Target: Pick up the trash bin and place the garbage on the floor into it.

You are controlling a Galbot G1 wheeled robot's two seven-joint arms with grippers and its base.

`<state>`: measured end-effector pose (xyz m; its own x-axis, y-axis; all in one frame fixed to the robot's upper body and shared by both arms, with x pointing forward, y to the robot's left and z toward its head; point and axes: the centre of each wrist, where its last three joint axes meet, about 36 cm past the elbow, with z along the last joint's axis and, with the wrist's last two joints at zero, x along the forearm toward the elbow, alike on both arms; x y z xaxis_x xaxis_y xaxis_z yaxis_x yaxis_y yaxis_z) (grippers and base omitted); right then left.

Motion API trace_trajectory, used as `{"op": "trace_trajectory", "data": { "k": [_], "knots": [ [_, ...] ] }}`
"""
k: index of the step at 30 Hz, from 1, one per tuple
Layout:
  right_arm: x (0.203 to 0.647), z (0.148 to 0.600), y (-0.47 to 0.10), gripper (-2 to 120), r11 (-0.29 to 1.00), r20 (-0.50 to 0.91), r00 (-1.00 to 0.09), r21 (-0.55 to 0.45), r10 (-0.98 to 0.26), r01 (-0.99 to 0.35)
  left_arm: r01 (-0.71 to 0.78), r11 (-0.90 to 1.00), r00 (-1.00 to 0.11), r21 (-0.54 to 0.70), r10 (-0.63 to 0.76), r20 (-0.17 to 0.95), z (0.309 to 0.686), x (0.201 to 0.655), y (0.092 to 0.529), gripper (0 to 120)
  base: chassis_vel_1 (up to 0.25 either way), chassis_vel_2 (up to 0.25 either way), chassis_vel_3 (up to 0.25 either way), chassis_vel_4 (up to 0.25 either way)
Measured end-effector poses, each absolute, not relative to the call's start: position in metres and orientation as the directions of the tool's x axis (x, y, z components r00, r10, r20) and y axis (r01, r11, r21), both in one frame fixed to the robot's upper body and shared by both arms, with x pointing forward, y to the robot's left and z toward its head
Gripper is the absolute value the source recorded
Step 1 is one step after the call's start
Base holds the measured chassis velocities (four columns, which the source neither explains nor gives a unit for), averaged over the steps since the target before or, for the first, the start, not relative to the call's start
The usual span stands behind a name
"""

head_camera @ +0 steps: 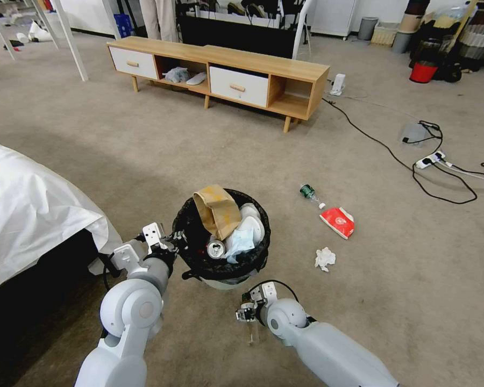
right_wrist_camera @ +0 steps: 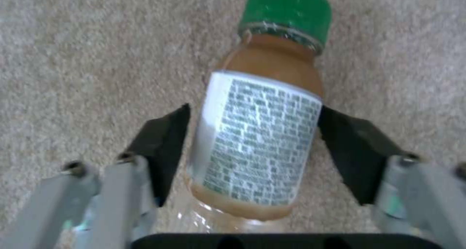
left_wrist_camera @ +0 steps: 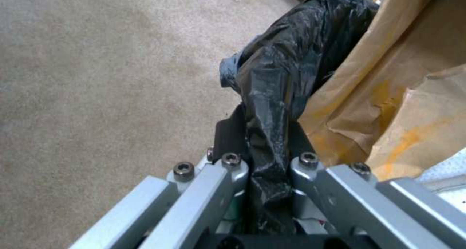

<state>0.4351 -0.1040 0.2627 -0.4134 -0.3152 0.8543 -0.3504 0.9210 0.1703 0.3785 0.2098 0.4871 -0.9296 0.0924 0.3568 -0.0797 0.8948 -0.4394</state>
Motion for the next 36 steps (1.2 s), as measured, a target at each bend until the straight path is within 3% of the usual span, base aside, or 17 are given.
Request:
{"op": "trace_trajectory", "data": {
  "k": [1, 4, 12, 28, 36],
  "knots": [
    [0.435, 0.263, -0.104, 63, 0.921, 0.854, -0.413, 0.17, -0.315, -0.35, -0.08, 0.895, -0.93, -0.439, 0.092, 0.357, 0.487, 0.379, 0.21, 4, 0.0, 0.0, 0.0, 0.0],
    [0.434, 0.261, -0.106, 47, 0.922, 0.854, -0.416, 0.168, -0.313, -0.349, -0.08, 0.895, -0.929, -0.438, 0.092, 0.358, 0.487, 0.378, 0.209, 4, 0.0, 0.0, 0.0, 0.0],
    [0.435, 0.26, -0.109, 32, 0.924, 0.851, -0.423, 0.165, -0.31, -0.346, -0.08, 0.895, -0.929, -0.438, 0.093, 0.359, 0.487, 0.376, 0.208, 4, 0.0, 0.0, 0.0, 0.0],
    [0.443, 0.284, -0.155, 32, 0.946, 0.828, -0.506, 0.087, -0.243, -0.311, -0.081, 0.897, -0.929, -0.434, 0.09, 0.36, 0.488, 0.372, 0.211, 4, 0.0, 0.0, 0.0, 0.0],
    [0.456, 0.342, -0.209, 32, 0.972, 0.747, -0.638, 0.046, -0.187, -0.232, -0.077, 0.896, -0.931, -0.437, 0.093, 0.354, 0.492, 0.374, 0.212, 4, 0.0, 0.0, 0.0, 0.0]
  ]
}}
